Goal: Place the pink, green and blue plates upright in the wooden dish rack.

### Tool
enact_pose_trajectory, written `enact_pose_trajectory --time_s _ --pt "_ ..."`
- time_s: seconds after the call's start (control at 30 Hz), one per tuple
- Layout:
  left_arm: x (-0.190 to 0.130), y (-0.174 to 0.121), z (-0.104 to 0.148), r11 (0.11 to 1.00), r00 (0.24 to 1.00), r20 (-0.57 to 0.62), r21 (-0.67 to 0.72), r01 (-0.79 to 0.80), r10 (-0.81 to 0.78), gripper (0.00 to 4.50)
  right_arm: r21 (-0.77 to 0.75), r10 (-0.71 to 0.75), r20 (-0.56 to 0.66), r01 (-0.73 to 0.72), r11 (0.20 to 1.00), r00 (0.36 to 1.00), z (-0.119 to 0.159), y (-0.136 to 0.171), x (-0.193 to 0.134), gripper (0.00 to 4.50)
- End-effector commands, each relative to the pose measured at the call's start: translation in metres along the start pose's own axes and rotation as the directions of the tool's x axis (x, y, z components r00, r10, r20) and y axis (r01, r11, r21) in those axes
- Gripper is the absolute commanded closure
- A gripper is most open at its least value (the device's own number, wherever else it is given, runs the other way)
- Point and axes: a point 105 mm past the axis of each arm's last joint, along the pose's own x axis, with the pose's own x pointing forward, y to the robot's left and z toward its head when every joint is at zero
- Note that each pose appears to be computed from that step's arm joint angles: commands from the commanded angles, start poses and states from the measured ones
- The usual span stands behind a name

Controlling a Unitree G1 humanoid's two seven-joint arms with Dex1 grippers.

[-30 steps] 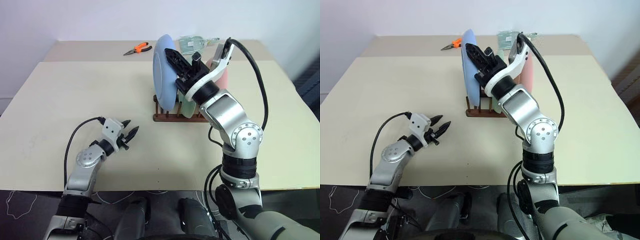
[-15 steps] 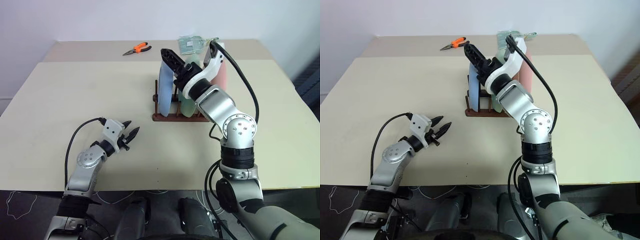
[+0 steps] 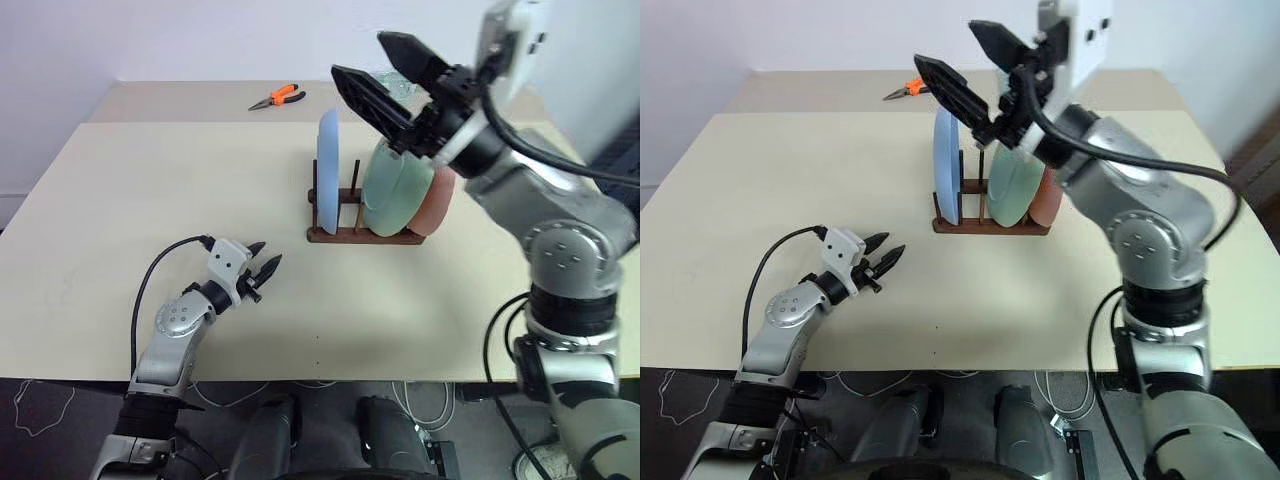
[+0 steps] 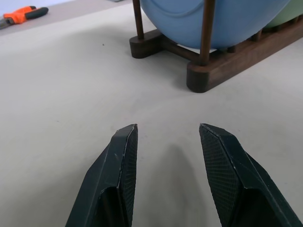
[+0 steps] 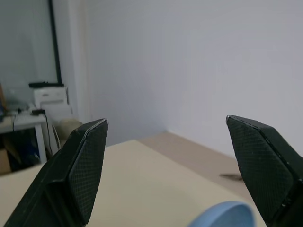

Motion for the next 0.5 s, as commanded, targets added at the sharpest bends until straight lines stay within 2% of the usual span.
enact_pose_trajectory --time_s 0.03,0.07,0.13,0.27,0.5 --pt "0.0 -0.001 0.012 1.0 0.999 0.036 0.024 0.014 -0.015 2.4 -0.138 -0.009 -0.096 -0.004 0.99 0.995 -0.002 -0.008 -0.025 0.98" --pt "0.0 -0.003 0.013 0.999 0.999 0.036 0.02 0.03 -0.03 2.4 -0.186 0.008 -0.175 -0.041 0.982 0.985 -0.012 -0.005 -0.037 1.33" --pt "0.0 -0.011 0.014 0.996 0.996 0.033 0.007 0.085 -0.085 2.4 -0.257 0.023 -0.324 -0.111 0.96 0.946 -0.031 0.0 -0.06 2.31" --pt "0.001 -0.032 0.015 0.976 0.976 0.022 -0.017 0.217 -0.216 2.4 -0.33 0.01 -0.519 -0.211 0.92 0.855 -0.061 0.003 -0.091 4.46" --pt "0.005 -0.07 0.024 0.915 0.917 0.037 -0.053 0.4 -0.398 2.4 -0.442 -0.134 -0.64 -0.22 0.87 0.756 -0.098 -0.016 -0.111 4.46"
